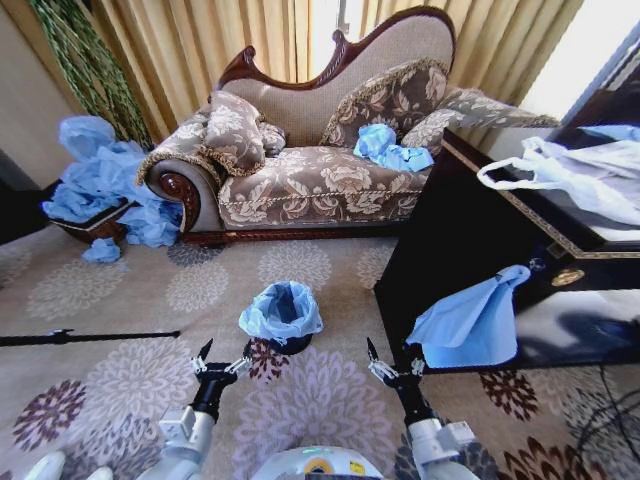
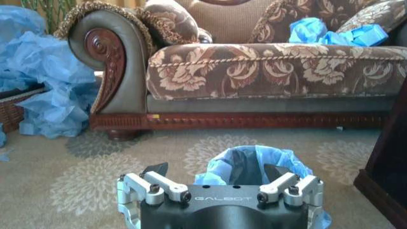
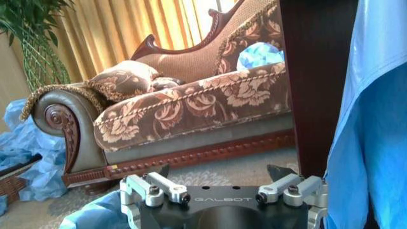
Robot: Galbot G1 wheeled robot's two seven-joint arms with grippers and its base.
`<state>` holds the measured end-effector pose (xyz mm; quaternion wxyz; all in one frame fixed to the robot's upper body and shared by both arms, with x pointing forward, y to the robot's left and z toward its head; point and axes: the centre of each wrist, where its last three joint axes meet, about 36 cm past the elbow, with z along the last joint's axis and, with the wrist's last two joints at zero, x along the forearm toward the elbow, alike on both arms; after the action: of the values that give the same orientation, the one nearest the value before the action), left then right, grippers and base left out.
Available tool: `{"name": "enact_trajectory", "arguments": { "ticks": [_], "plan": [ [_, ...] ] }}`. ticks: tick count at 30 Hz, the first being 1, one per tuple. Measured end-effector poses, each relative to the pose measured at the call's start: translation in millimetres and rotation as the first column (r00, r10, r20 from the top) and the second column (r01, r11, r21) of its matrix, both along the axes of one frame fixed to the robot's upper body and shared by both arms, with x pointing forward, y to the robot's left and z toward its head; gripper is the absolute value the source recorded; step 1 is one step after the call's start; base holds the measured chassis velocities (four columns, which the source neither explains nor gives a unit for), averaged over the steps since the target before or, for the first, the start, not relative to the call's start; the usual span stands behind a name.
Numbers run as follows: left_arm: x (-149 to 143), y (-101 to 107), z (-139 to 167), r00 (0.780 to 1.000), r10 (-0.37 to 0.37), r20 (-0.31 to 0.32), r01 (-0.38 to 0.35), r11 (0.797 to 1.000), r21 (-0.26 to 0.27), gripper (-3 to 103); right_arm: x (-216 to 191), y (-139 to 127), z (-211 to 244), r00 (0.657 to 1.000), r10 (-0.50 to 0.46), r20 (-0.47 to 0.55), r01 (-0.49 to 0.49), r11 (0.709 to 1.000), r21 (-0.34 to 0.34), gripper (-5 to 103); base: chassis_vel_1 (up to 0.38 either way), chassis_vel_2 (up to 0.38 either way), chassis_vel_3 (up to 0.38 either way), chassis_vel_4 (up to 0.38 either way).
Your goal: Place a garbage bag over the trash bin.
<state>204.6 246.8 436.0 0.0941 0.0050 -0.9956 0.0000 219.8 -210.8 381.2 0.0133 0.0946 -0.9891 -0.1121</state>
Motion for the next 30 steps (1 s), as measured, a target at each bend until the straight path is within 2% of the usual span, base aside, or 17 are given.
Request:
{"name": "enact_trajectory", "arguments": {
  "ticks": [30],
  "plan": [
    [0.0, 0.1, -0.3, 1.0, 0.0, -0.001, 0.0, 1.0, 0.0, 100, 0.1, 0.0, -0.2, 1.0, 0.0, -0.001, 0.0, 1.0, 0.0, 100, 0.0, 0.0, 0.0, 0.0]
  ]
}}
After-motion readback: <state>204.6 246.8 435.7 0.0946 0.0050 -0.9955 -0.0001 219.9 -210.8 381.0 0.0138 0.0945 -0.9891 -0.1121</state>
